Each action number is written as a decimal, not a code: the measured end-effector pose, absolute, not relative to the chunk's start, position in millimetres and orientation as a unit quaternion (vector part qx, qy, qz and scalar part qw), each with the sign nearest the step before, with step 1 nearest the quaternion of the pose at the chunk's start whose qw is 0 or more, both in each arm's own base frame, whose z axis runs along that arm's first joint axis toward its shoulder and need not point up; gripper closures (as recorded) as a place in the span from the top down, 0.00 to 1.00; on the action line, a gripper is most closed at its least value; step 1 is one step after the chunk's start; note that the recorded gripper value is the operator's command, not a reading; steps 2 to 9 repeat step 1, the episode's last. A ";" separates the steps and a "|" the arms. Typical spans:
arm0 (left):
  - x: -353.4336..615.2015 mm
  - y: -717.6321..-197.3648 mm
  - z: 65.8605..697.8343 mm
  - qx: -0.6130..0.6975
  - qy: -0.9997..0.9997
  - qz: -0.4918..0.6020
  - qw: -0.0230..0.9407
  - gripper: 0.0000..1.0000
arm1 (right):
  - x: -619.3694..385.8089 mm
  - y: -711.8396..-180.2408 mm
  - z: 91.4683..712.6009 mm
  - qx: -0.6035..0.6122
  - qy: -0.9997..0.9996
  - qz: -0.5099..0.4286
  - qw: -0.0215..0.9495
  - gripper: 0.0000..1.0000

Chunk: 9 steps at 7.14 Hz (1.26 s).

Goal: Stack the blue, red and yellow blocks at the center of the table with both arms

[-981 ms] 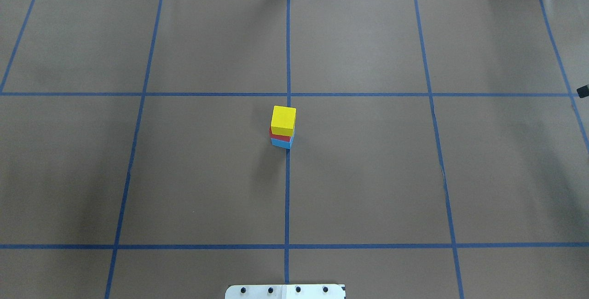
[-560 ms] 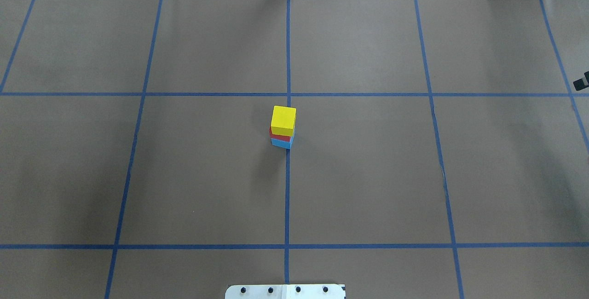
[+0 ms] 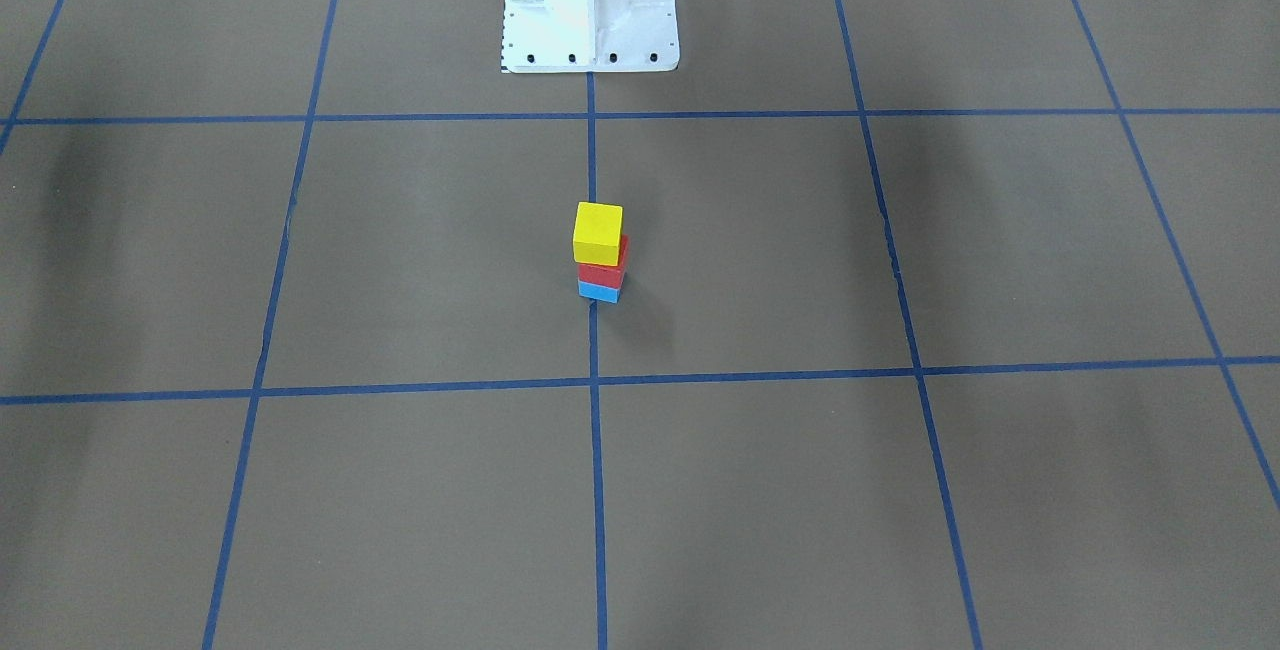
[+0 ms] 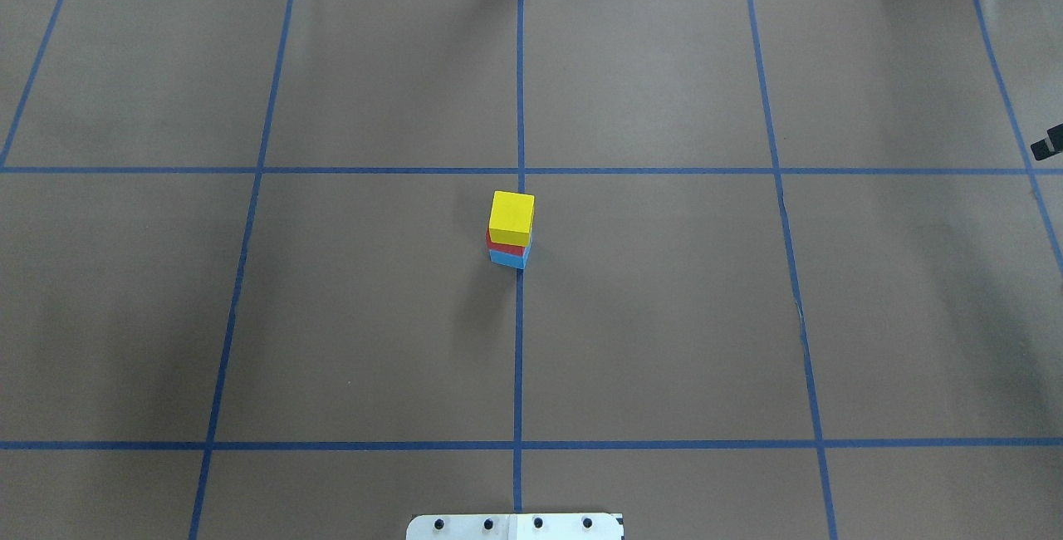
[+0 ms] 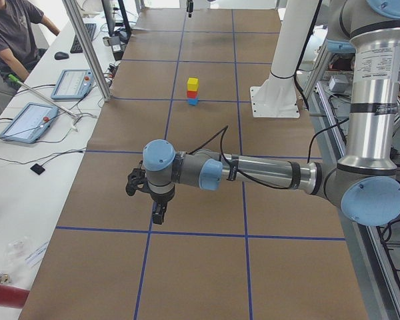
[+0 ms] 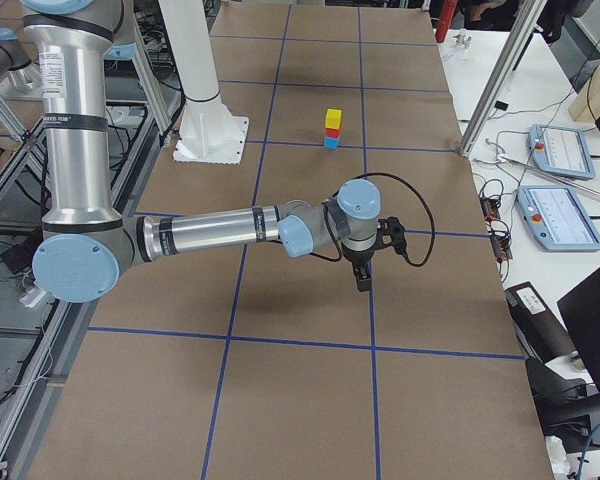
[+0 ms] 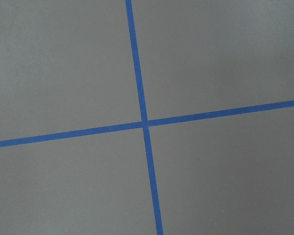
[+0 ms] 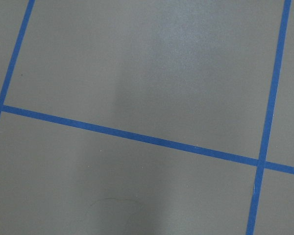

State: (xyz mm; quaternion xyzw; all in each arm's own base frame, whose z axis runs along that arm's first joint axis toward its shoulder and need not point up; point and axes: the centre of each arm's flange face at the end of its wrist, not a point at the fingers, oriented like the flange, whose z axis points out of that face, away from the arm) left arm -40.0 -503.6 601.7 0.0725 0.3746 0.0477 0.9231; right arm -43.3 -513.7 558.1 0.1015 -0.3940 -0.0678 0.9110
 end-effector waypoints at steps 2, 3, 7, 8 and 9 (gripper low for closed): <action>-40.1 -503.7 602.0 0.073 0.374 0.048 0.923 0.99 | -43.7 -514.4 557.9 0.102 -0.394 -0.068 0.911 1.00; -40.1 -503.7 602.0 0.073 0.374 0.048 0.923 0.99 | -43.7 -514.4 557.9 0.102 -0.394 -0.068 0.911 1.00; -40.1 -503.7 602.0 0.073 0.374 0.048 0.923 0.99 | -43.7 -514.4 557.9 0.102 -0.394 -0.068 0.911 1.00; -40.1 -503.7 602.0 0.073 0.374 0.048 0.923 0.99 | -43.7 -514.4 557.9 0.102 -0.394 -0.068 0.911 1.00; -40.1 -503.7 602.0 0.073 0.374 0.048 0.923 0.99 | -43.7 -514.4 557.9 0.102 -0.394 -0.068 0.911 1.00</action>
